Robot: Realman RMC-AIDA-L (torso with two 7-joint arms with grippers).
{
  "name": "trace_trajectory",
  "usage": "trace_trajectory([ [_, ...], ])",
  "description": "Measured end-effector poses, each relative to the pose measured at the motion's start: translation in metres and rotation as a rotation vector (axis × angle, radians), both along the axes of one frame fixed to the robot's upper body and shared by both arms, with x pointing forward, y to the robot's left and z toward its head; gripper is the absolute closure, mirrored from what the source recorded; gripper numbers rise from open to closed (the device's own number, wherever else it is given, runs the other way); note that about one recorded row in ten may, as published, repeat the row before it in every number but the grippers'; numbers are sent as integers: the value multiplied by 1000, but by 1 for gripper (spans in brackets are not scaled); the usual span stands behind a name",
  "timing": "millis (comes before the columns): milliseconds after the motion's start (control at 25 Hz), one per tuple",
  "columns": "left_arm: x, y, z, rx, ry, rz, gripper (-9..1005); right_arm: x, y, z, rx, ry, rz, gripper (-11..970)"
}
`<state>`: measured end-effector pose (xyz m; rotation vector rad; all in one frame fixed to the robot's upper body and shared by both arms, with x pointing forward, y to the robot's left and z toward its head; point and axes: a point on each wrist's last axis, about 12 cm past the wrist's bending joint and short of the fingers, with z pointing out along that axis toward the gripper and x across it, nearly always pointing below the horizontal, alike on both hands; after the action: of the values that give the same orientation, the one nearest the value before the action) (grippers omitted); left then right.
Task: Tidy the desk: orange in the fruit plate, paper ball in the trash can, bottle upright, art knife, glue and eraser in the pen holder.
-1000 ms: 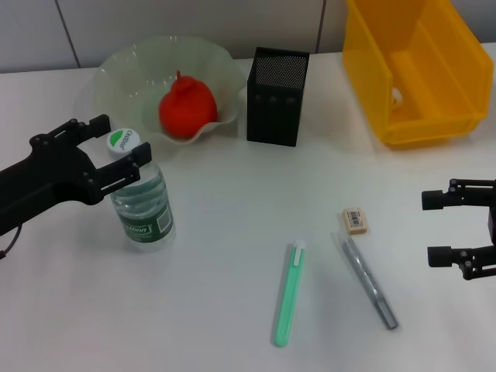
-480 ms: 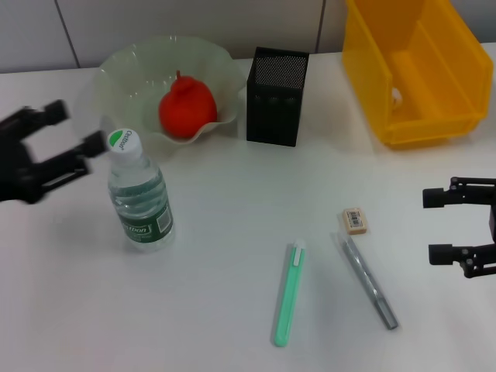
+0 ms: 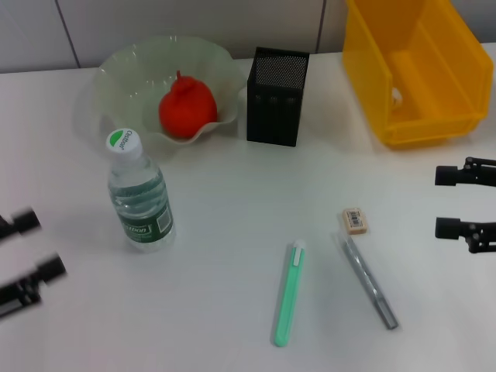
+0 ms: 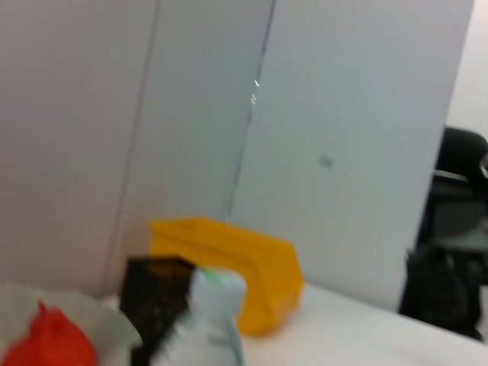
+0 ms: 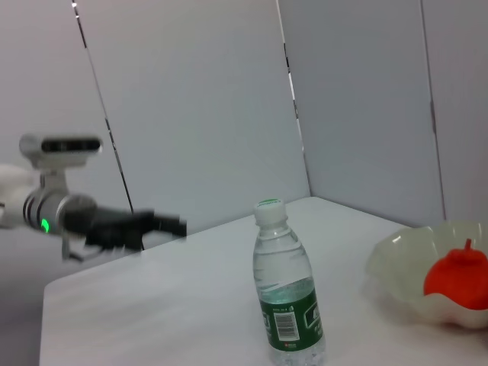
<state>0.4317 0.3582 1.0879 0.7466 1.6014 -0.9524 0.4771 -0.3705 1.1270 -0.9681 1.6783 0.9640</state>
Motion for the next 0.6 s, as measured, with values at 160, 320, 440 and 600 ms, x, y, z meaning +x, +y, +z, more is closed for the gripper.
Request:
trace_trajectory([
  [160, -4, -14, -21, 37, 28, -73, 212, 10, 4, 8, -7, 62, -15, 144],
  [320, -5, -31, -32, 72, 28, -147, 211, 34, 22, 38, -135, 180, -6, 144],
  [440, -5, -33, -35, 85, 33, -163, 211, 44, 34, 51, -202, 239, -5, 144],
  [600, -9, -35, -36, 89, 20, -185, 211, 66, 65, 79, -344, 361, -10, 145],
])
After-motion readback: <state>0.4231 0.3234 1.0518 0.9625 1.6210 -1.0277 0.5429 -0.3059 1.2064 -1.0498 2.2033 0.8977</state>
